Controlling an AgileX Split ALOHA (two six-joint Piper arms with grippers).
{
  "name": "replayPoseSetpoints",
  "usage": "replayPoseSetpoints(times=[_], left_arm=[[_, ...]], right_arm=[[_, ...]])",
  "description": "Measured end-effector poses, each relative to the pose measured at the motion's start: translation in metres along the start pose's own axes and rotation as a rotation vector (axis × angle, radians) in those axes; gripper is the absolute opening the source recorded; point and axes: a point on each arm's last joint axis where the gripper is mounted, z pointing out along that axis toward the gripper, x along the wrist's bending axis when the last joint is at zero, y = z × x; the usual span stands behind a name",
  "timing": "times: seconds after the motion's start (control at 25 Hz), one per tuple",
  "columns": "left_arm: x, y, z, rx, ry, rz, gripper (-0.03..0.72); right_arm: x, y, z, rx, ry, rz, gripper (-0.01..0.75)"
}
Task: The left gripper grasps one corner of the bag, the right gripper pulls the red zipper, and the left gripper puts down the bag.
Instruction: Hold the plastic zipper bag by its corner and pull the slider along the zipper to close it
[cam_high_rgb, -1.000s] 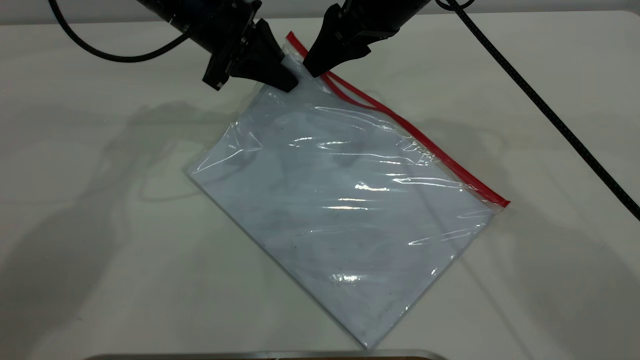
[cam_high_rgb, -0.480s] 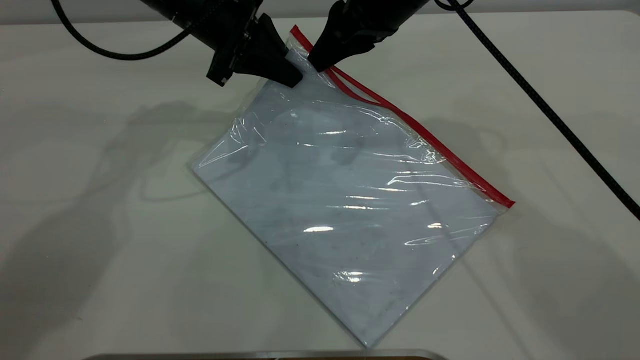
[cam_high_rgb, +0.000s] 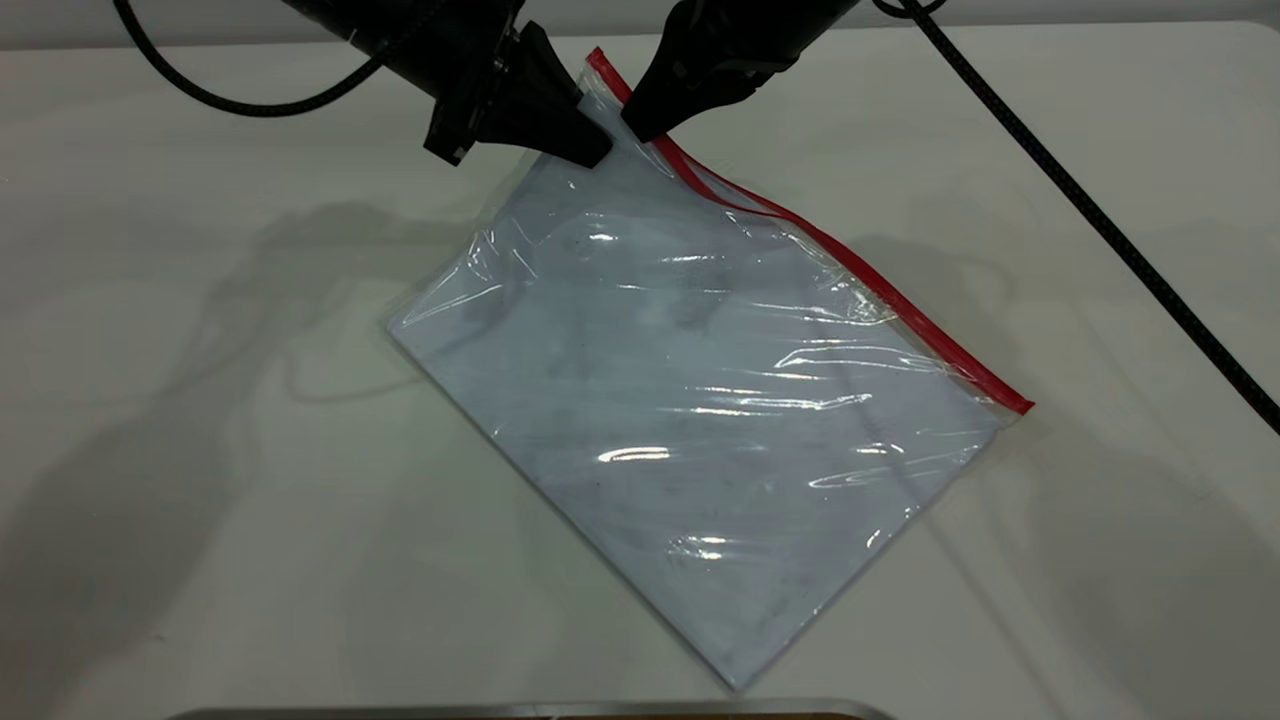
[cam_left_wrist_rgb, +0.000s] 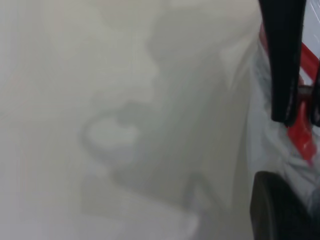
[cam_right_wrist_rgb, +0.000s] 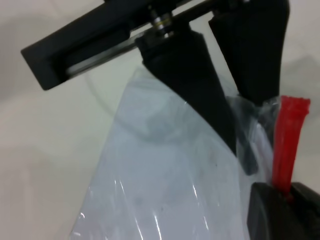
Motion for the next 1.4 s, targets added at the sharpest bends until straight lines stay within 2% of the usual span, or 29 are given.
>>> replayPoseSetpoints(times=[0.28, 0.92, 1.4], left_arm=[[0.002, -0.004, -0.007, -0.023, 0.010, -0.050, 0.053], [0.003, -0.006, -0.009, -0.031, 0.018, -0.102, 0.052], [0.006, -0.015, -0.027, -0.074, 0.025, -0.249, 0.053]], right_arm=[[-0.001, -0.004, 0.000, 0.054, -0.010, -0.015, 0.034], [-0.004, -0.011, 0.008, 0.076, -0.024, -0.003, 0.037], [-0.008, -0.011, 0.010, 0.058, -0.048, 0.065, 0.045]])
